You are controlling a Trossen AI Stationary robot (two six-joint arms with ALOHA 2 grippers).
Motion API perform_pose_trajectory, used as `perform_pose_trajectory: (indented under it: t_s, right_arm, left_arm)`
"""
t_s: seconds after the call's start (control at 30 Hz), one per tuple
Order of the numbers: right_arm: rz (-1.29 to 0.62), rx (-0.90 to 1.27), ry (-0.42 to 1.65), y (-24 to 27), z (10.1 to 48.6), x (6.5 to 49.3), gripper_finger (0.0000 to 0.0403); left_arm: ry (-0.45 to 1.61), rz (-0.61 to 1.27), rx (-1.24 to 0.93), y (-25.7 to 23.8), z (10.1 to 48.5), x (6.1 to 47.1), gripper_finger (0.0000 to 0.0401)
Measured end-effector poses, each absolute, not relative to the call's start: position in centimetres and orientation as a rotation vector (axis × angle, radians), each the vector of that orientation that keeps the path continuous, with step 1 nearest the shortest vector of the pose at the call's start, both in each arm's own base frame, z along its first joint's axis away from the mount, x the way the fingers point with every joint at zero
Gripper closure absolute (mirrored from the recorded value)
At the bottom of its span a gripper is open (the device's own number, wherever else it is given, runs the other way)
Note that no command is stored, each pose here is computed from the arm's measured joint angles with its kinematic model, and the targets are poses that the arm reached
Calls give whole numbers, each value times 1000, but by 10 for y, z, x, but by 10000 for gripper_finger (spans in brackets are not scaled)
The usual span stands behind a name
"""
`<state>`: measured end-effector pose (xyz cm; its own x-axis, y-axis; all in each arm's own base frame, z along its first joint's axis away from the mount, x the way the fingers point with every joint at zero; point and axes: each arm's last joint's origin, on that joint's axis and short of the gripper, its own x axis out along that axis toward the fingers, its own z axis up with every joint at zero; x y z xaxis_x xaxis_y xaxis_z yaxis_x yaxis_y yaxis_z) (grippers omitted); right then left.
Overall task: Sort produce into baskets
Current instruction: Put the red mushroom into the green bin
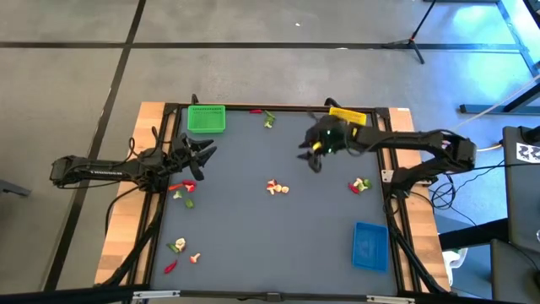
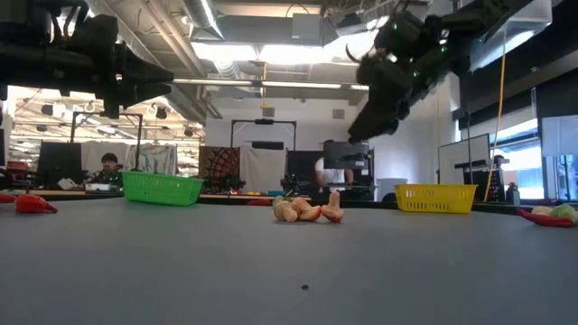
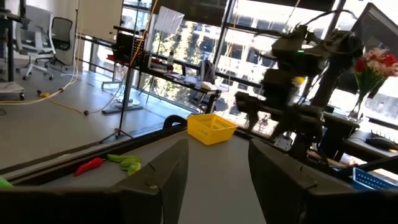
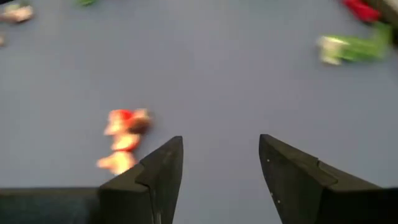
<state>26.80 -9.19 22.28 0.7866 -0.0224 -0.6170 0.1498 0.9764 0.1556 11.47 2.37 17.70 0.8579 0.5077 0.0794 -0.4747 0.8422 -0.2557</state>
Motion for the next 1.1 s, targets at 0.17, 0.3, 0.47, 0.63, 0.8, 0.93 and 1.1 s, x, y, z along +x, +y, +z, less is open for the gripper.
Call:
perform_pose_trajectory:
  t_s: [0.17, 0.3, 0.47, 0.63, 0.8, 0.93, 1.1]
  right_arm:
    - [35, 145, 655, -53, 224, 279, 194]
    - [89, 100, 648, -28, 221, 288, 194]
    - [104, 47, 649, -6, 202, 306, 194]
    - [108, 24, 684, 6, 176, 320, 194]
    - [76, 17, 765, 4, 149, 326, 195]
    - [76, 18, 817, 4, 133, 328, 217]
    - [63, 13, 842, 4, 117, 331, 270]
  left_arm:
    - [-145, 521, -227, 24, 177, 115, 237]
    - [-143, 521, -227, 24, 177, 115, 237]
    - [-136, 523, -230, 24, 176, 115, 237]
    - [-123, 524, -238, 24, 174, 115, 237]
    - [-121, 524, -238, 24, 174, 115, 237]
    - [-121, 524, -238, 24, 174, 115, 237]
    - [-121, 524, -238, 24, 174, 115, 237]
